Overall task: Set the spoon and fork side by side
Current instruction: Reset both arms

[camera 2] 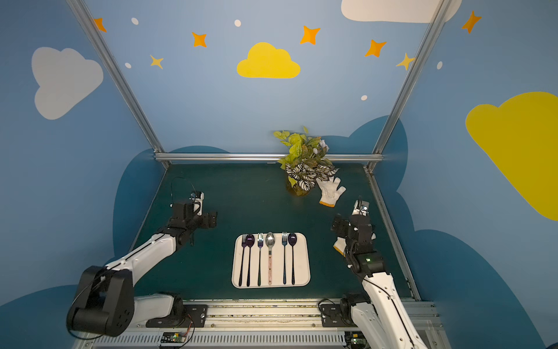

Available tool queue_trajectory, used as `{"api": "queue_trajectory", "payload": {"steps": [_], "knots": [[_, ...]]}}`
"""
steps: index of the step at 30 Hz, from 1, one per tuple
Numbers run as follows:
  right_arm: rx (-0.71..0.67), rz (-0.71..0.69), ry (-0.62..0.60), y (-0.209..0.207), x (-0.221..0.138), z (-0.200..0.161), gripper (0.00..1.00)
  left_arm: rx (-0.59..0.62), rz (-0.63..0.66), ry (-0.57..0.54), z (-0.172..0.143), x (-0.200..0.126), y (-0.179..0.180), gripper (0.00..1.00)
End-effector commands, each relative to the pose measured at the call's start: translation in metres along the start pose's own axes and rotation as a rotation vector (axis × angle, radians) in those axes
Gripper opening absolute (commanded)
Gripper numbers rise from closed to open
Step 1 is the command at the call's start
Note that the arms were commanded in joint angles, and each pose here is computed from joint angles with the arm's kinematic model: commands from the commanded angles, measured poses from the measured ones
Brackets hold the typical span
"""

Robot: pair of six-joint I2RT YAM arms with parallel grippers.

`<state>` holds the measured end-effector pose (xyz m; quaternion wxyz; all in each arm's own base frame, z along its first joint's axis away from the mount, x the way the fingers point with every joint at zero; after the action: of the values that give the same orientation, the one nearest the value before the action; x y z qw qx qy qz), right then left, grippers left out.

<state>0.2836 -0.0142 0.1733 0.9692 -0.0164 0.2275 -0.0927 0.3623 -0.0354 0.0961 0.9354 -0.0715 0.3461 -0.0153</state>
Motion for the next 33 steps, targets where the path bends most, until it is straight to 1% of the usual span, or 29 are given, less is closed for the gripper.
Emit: {"api": "queue_trajectory", "payload": {"steps": [1,2,3,5,6,10,11,13,14,15,17,20,23,27,29,33], "knots": [[-0.028,-0.042,-0.229,-0.013,0.02,0.022,0.98,0.132,-0.125,-0.139,0.035,0.006,-0.02,1.0],[-0.047,-0.054,-0.198,-0.014,0.028,0.013,0.98,0.149,-0.121,-0.163,0.033,0.008,-0.019,1.0],[-0.063,-0.061,-0.171,-0.014,0.034,0.004,0.98,0.161,-0.128,-0.211,0.035,0.007,-0.02,1.0],[-0.07,-0.063,-0.146,-0.013,0.045,-0.005,0.98,0.163,-0.14,-0.276,0.025,0.006,-0.019,1.0],[-0.061,-0.062,-0.139,-0.011,0.05,-0.008,0.98,0.166,-0.144,-0.289,0.019,0.007,-0.018,1.0],[-0.06,-0.071,-0.127,-0.008,0.072,-0.018,0.98,0.167,-0.135,-0.399,0.011,0.009,-0.013,1.0],[-0.056,-0.083,-0.145,-0.009,0.077,-0.016,0.98,0.161,-0.125,-0.417,0.008,0.011,-0.011,1.0],[-0.041,-0.105,-0.193,-0.011,0.085,-0.009,0.98,0.129,-0.082,-0.354,0.004,0.016,-0.003,1.0],[-0.021,-0.105,-0.188,-0.011,0.09,-0.012,0.98,0.101,-0.05,-0.322,0.005,0.019,0.002,1.0],[-0.018,-0.094,-0.174,-0.009,0.097,-0.016,0.98,0.095,-0.029,-0.319,0.009,0.022,0.006,1.0],[-0.05,-0.059,-0.179,0.001,0.107,-0.019,0.98,0.102,-0.034,-0.357,0.011,0.02,0.005,1.0],[-0.099,-0.042,-0.165,0.012,0.117,-0.022,0.98,0.116,-0.045,-0.352,0.009,0.02,0.002,1.0],[-0.101,-0.043,-0.108,0.012,0.118,-0.025,0.98,0.138,-0.068,-0.35,0.008,0.02,-0.003,1.0],[-0.105,-0.051,-0.163,0.013,0.118,-0.022,0.98,0.139,-0.068,-0.35,0.008,0.02,-0.004,1.0],[-0.11,-0.051,-0.134,0.013,0.118,-0.024,0.98,0.138,-0.068,-0.349,0.008,0.021,-0.003,1.0],[-0.112,-0.053,-0.154,0.013,0.117,-0.023,0.98,0.132,-0.07,-0.346,0.008,0.022,-0.003,1.0]]}}
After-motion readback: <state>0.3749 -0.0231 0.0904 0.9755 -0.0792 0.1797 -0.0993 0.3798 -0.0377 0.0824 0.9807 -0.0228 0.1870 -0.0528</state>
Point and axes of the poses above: each gripper's point midway between its finger pads, its own x axis out along the fingers, its own y axis along the line the jaws close on, z = x × y, the point moved 1 cm from there along -x, back along the fingers, and after that the axes turned 9 degrees about -x, right-handed, at the moved point
